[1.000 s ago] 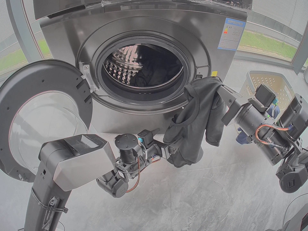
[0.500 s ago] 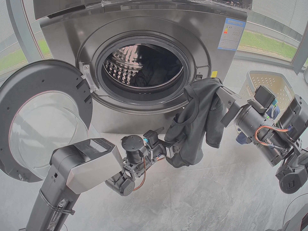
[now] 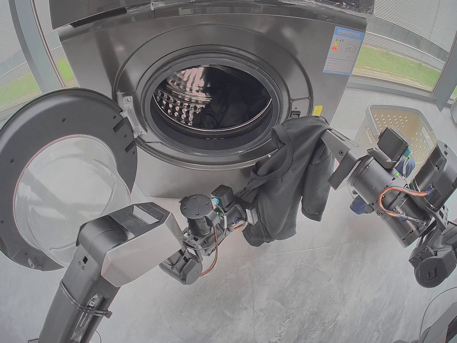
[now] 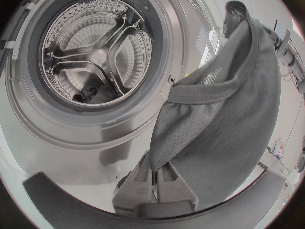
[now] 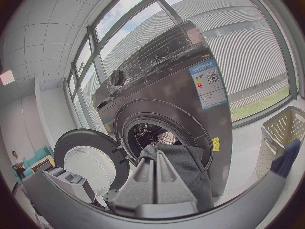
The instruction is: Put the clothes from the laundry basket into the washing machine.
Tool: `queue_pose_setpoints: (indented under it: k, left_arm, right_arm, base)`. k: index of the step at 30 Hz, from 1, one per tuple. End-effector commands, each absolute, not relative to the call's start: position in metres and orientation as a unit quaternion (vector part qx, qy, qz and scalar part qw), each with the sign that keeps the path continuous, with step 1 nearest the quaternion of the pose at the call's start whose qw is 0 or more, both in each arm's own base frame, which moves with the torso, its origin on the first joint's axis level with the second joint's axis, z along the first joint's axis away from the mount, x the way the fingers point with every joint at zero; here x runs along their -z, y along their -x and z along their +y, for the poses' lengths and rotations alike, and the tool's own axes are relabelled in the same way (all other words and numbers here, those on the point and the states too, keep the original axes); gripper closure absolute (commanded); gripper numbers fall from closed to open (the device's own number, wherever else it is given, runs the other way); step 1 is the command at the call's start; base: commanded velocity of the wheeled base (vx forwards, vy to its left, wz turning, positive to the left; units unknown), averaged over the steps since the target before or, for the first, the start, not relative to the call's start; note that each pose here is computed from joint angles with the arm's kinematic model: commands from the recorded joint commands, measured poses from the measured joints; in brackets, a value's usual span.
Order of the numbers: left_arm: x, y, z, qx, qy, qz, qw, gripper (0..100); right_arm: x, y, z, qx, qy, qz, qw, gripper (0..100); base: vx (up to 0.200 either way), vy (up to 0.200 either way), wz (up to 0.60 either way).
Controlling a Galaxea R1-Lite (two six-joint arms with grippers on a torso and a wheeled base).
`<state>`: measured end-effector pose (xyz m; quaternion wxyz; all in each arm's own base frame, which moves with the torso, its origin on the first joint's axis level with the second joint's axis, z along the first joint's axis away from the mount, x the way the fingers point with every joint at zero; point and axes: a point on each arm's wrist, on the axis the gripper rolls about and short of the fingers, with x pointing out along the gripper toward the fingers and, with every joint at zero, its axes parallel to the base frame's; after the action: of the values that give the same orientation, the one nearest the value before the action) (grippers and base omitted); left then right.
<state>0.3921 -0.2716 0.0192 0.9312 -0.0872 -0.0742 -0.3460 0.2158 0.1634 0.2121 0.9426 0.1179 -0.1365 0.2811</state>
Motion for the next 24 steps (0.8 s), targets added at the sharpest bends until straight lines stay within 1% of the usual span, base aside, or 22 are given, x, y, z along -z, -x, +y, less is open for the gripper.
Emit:
queue_pose_setpoints:
  k: [1,6,7,8,12,17,18,19,20,24]
  left_arm:
    - [-0.061,-0.382,-0.245,0.331,0.09,-0.089,0.935,100]
    - [-0.091,-0.341,-0.212,0.323,0.081,-0.063,0.941,100]
    - [-0.104,-0.329,-0.198,0.316,0.078,-0.063,0.943,100]
    - [-0.109,-0.325,-0.191,0.312,0.078,-0.063,0.945,100]
    - [-0.135,-0.298,-0.151,0.287,0.077,-0.069,0.952,100]
    - [-0.168,-0.273,-0.126,0.271,0.088,-0.108,0.953,100]
    - [-0.17,-0.272,-0.125,0.27,0.089,-0.11,0.952,100]
    - [-0.184,-0.268,-0.119,0.268,0.095,-0.134,0.949,100]
    - [-0.193,-0.266,-0.117,0.267,0.097,-0.151,0.947,100]
    - [-0.22,-0.257,-0.113,0.273,0.102,-0.198,0.936,100]
  right_arm:
    - [-0.212,-0.217,0.161,-0.276,-0.117,-0.136,0.944,100]
    - [-0.21,-0.221,0.157,-0.266,-0.117,-0.133,0.947,100]
    - [-0.209,-0.222,0.156,-0.263,-0.117,-0.13,0.949,100]
    - [-0.209,-0.222,0.155,-0.262,-0.118,-0.13,0.949,100]
    - [-0.21,-0.226,0.15,-0.251,-0.117,-0.133,0.952,100]
    - [-0.21,-0.226,0.15,-0.251,-0.117,-0.133,0.952,100]
    - [-0.21,-0.226,0.15,-0.251,-0.117,-0.133,0.952,100]
    - [-0.209,-0.227,0.15,-0.251,-0.116,-0.131,0.952,100]
    - [-0.21,-0.226,0.149,-0.249,-0.117,-0.133,0.952,100]
    - [-0.21,-0.229,0.145,-0.24,-0.115,-0.135,0.955,100]
  base:
    - [0.0,0.0,0.0]
    - [0.0,0.0,0.0]
    - [0.0,0.0,0.0]
    - [0.0,0.0,0.0]
    - [0.0,0.0,0.0]
    - [0.0,0.0,0.0]
    - [0.0,0.0,0.0]
    - [0.0,0.0,0.0]
    - [0.0,0.0,0.0]
    - [0.0,0.0,0.0]
